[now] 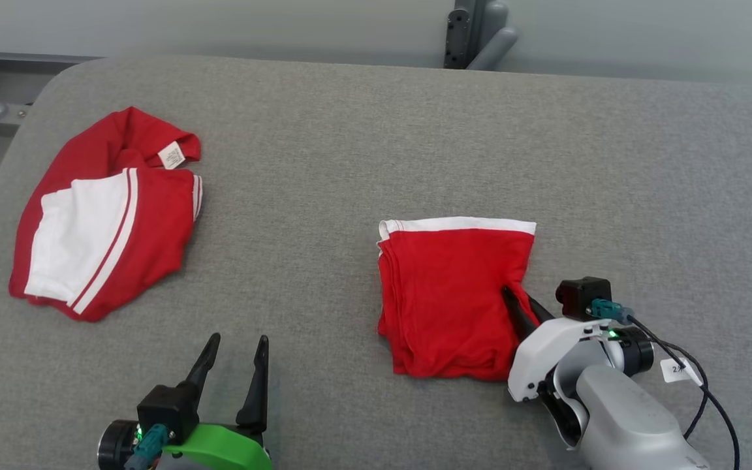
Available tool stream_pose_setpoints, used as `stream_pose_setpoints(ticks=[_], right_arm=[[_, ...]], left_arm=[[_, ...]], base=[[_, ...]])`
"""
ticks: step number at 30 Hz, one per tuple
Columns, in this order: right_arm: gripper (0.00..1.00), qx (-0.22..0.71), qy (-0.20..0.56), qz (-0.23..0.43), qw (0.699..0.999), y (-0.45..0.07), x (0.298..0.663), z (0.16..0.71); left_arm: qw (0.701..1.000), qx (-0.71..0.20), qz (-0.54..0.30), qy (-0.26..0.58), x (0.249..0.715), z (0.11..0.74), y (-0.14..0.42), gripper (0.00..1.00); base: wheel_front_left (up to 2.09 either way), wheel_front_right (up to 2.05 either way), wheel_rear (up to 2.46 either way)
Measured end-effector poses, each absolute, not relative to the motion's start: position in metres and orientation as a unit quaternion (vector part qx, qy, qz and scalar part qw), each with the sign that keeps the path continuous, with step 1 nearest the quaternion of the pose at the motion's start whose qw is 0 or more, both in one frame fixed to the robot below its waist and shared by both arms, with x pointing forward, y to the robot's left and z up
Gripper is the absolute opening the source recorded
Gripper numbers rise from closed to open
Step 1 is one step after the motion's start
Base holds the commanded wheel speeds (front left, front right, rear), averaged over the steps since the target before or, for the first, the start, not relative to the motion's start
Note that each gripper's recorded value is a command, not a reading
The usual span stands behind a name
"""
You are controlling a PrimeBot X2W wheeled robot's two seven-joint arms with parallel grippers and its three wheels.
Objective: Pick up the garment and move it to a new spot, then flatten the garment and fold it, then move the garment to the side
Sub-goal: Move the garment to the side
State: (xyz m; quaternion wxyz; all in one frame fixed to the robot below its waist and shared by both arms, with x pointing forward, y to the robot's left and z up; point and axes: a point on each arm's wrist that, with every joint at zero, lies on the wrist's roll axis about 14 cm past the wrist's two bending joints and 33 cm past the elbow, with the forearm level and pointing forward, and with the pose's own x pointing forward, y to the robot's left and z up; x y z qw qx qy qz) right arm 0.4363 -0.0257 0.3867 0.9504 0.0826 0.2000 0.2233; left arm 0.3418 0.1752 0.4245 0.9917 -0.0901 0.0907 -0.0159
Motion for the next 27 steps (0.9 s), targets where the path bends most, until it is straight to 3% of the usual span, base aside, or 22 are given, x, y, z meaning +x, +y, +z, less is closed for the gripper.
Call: stream_pose_setpoints(ticks=[3, 13, 20, 27], right_arm=[[0.0, 0.088, 0.188, 0.205, 0.956, -0.039, 0.439, 0.393], [0.0, 0.093, 0.132, 0.059, 0.985, -0.158, 0.435, 0.42], [0.0, 0.094, 0.116, -0.025, 0.989, -0.22, 0.409, 0.426], [0.0, 0.079, 0.122, -0.066, 0.987, -0.252, 0.4, 0.422]], left_arm=[[0.991, -0.091, -0.032, 0.09, 0.349, 0.425, 0.166, 1.0], [0.98, -0.086, -0.17, 0.057, 0.4, 0.446, 0.078, 1.0], [0.955, -0.089, -0.279, 0.045, 0.415, 0.454, 0.0, 1.0], [0.929, -0.093, -0.355, 0.052, 0.423, 0.445, -0.054, 1.0]], base=[[0.0, 0.0, 0.0], [0.0, 0.0, 0.0], [0.0, 0.0, 0.0], [0.0, 0.0, 0.0]])
